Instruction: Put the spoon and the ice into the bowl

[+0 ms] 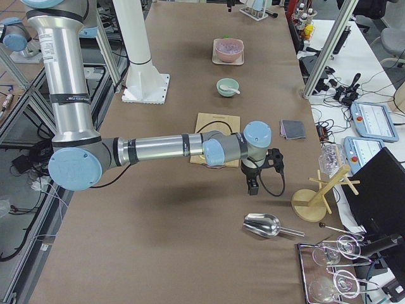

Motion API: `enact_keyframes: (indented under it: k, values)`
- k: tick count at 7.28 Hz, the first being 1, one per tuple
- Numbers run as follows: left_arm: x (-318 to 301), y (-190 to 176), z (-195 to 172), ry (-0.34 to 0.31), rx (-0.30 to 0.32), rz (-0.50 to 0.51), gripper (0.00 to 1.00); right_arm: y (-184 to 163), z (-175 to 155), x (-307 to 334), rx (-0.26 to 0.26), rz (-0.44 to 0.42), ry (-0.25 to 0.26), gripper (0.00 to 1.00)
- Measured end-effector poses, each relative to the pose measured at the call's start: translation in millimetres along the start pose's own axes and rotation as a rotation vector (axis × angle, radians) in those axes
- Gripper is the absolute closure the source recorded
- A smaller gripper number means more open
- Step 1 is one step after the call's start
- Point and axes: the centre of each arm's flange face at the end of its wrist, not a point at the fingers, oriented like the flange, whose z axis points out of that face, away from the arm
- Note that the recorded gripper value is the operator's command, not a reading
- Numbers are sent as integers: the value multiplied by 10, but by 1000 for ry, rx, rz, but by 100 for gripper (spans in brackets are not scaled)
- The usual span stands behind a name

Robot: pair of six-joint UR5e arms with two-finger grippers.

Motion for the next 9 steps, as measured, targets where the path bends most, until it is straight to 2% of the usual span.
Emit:
enact_keyframes:
  k: [2, 4, 9]
  values:
    - [-312, 228, -116, -7, 5, -67, 2, 110, 14, 393, -13, -1, -5, 0]
    - [-422, 298, -197, 43, -9, -121, 2, 174, 45, 603, -22, -1, -10, 0]
    - [-605, 363, -26, 61, -49, -177, 2, 161, -5, 600, -6, -24, -17, 0]
